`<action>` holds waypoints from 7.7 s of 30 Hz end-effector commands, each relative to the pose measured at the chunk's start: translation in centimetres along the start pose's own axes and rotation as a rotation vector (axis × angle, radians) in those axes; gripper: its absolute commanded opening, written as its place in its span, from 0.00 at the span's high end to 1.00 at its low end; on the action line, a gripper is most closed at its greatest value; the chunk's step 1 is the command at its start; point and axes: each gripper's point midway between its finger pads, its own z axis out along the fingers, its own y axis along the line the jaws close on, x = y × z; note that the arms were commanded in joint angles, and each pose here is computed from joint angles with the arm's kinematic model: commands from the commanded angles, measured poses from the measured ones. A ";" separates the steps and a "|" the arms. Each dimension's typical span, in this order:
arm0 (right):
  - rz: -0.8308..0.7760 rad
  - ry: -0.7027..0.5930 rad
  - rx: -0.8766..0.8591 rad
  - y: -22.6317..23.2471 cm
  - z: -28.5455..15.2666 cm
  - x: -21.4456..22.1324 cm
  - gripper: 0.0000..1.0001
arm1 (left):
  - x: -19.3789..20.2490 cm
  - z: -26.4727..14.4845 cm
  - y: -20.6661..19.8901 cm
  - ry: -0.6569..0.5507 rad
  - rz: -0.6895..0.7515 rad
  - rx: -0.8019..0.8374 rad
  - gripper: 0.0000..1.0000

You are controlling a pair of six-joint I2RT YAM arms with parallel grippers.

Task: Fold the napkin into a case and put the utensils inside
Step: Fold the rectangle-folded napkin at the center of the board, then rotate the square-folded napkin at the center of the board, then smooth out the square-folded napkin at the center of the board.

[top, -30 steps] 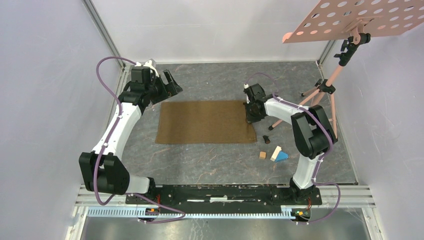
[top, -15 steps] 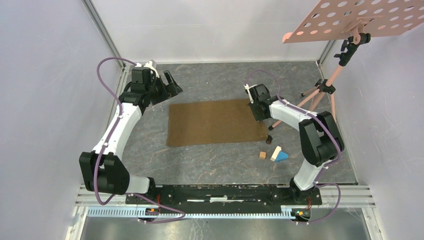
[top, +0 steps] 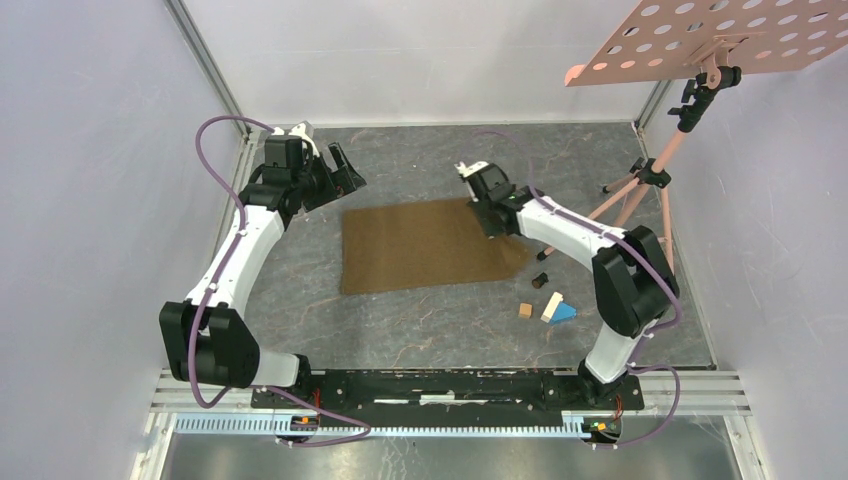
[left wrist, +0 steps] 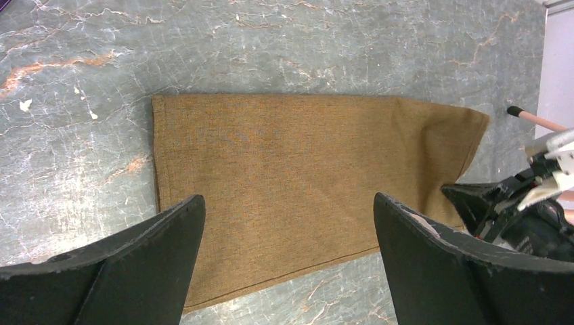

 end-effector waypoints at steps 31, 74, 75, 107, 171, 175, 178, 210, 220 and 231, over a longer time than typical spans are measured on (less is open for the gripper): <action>0.355 -0.164 -0.880 30.6 -4.3 -13.0 1.00 | -4.1 -3.4 2.6 -0.182 -0.026 -0.099 0.00; 0.390 -0.128 -0.901 32.9 -1.3 -13.4 1.00 | -4.1 -3.3 2.6 -0.175 -0.040 -0.078 0.00; 0.389 -0.125 -0.901 32.9 -1.2 -13.3 1.00 | -4.1 -3.3 2.5 -0.175 -0.041 -0.077 0.00; 0.134 -0.176 -0.976 22.9 -6.4 -2.2 0.54 | 1.4 2.8 4.2 0.090 -0.053 -0.129 0.01; 0.359 -0.066 -0.732 13.8 -6.8 10.5 0.51 | 23.3 1.3 2.2 0.489 -0.160 -0.024 0.39; 0.366 -0.062 -0.716 13.7 -6.5 10.6 0.58 | 23.4 1.4 2.5 0.491 -0.148 -0.028 0.46; 0.367 -0.063 -0.712 13.7 -6.4 10.6 0.65 | 23.5 1.5 2.5 0.496 -0.142 -0.029 0.55; 0.402 -0.060 -0.641 14.3 -5.7 9.7 0.66 | 24.7 1.5 3.8 0.496 -0.133 -0.057 0.81; 0.318 -0.033 -0.509 13.9 -5.7 9.9 0.60 | 25.0 1.6 4.0 0.497 -0.135 -0.053 0.81; 0.298 -0.010 -0.471 14.5 -4.6 10.1 0.64 | 25.2 1.5 3.9 0.501 -0.137 -0.042 0.82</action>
